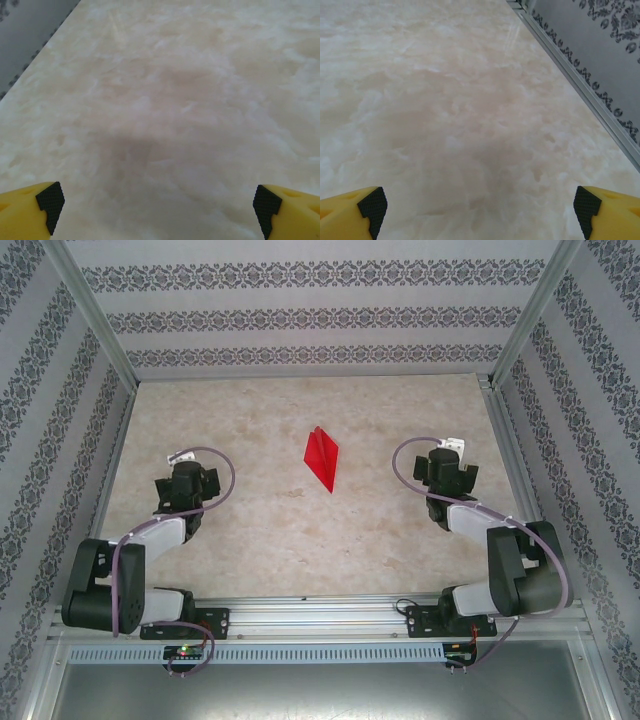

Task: Fold a paper plane with a square sheet of paper (pick it up from the middle)
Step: Reset both arms

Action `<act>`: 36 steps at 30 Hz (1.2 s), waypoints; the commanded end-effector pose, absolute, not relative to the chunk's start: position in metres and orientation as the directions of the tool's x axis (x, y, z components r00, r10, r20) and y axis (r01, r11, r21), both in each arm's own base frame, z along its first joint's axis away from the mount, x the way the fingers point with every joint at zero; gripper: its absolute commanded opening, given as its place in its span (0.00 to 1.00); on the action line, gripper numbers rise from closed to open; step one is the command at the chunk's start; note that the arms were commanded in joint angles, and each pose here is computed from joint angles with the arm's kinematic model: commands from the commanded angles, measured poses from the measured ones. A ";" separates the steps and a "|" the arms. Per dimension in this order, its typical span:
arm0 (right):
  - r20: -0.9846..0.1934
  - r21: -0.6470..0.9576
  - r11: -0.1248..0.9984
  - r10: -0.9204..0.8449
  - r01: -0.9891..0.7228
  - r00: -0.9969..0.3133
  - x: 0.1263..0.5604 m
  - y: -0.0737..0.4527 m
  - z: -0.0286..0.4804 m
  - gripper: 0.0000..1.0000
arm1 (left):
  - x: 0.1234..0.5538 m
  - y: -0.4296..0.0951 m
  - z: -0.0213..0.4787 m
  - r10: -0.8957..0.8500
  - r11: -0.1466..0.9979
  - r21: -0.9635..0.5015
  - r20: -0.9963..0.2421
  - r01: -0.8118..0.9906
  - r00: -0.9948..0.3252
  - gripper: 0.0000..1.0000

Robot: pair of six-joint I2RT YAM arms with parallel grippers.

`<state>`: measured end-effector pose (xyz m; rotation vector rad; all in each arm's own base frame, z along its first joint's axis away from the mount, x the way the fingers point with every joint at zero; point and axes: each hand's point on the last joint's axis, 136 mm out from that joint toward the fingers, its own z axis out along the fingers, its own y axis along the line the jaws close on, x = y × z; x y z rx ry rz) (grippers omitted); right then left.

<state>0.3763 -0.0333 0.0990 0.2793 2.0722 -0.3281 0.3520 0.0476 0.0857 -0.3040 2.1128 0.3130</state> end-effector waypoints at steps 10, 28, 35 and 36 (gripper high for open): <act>-0.949 -0.008 0.993 0.029 0.115 -0.315 0.395 -0.009 0.110 0.98 | 0.384 0.019 0.100 -0.042 0.995 -0.010 -0.948 -0.103 -0.316 1.00; -0.948 -0.001 0.997 0.022 0.072 -0.317 0.396 -0.004 0.105 0.98 | 0.399 0.011 0.082 -0.007 0.998 0.018 -0.919 -0.061 -0.394 1.00; -0.948 -0.001 0.997 0.023 0.074 -0.316 0.396 -0.004 0.105 0.98 | 0.399 0.011 0.082 -0.009 0.998 0.016 -0.918 -0.058 -0.396 1.00; -0.948 -0.001 0.997 0.023 0.074 -0.317 0.396 -0.004 0.105 0.98 | 0.399 0.011 0.082 -0.009 0.998 0.016 -0.918 -0.059 -0.397 1.00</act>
